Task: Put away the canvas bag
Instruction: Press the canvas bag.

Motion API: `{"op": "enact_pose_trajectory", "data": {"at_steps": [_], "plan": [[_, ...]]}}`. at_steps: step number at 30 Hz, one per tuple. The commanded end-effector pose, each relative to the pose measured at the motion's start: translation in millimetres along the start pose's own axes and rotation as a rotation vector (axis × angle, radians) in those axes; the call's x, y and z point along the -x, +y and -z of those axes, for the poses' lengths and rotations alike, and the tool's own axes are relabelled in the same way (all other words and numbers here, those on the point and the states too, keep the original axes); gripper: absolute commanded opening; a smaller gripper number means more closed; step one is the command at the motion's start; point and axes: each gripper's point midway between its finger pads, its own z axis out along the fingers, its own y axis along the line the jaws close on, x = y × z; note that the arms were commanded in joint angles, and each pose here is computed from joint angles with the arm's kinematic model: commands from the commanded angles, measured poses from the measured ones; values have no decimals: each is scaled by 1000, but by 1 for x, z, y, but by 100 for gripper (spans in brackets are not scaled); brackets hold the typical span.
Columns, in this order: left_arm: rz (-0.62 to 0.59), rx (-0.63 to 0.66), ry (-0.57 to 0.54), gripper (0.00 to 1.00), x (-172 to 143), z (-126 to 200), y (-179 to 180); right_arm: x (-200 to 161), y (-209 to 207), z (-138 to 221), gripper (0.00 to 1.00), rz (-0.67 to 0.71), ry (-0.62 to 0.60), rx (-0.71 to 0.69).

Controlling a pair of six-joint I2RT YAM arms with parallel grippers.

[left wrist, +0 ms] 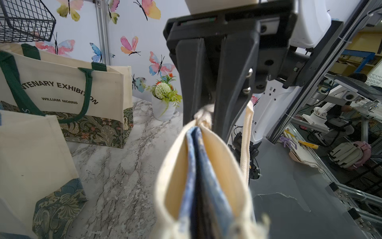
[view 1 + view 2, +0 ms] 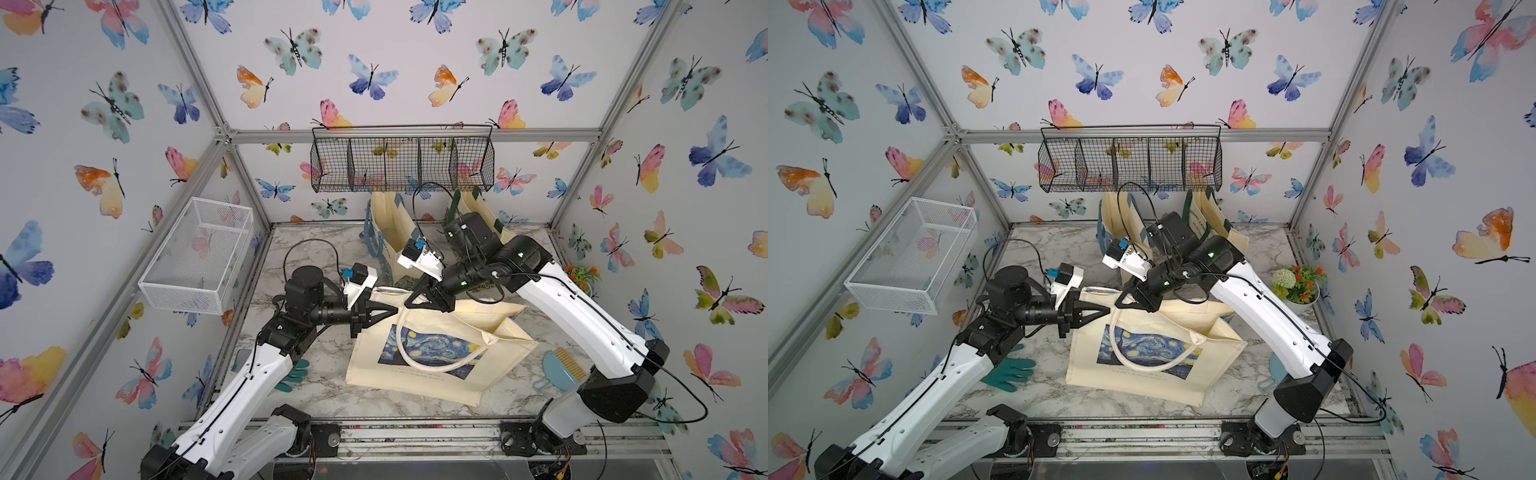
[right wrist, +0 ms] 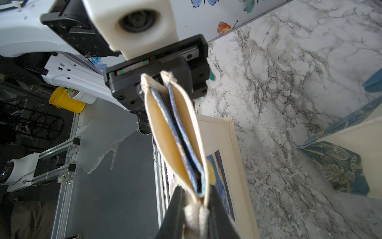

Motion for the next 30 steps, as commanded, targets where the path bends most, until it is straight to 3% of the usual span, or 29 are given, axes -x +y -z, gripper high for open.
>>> {"op": "enact_pose_trajectory", "data": {"at_steps": [1,6,14,16,19,21,23,24,27,30], "plan": [[0,-126,28,0,-3,-5,-26,15,-19,-3,23,20,-52,-66],[-24,-141,59,0,-7,-20,-32,13,-9,-13,30,32,-38,28],[-27,-186,63,0,2,-27,-35,8,1,-27,29,17,-15,95],[-24,-192,66,0,3,-29,-35,11,4,-29,23,19,-26,107],[-21,-198,72,0,2,-31,-35,15,6,-30,1,15,-31,121],[-16,-192,77,1,2,-32,-34,17,4,-30,1,12,-29,108],[-8,-189,84,26,-1,-32,-33,22,2,-25,1,17,-39,75],[-5,-194,87,31,-3,-32,-34,25,1,-21,1,25,-50,58],[8,-194,96,40,-13,-31,-35,35,1,-8,1,50,-78,5],[25,-190,100,39,-22,-30,-35,41,1,3,1,71,-86,-37]]}}
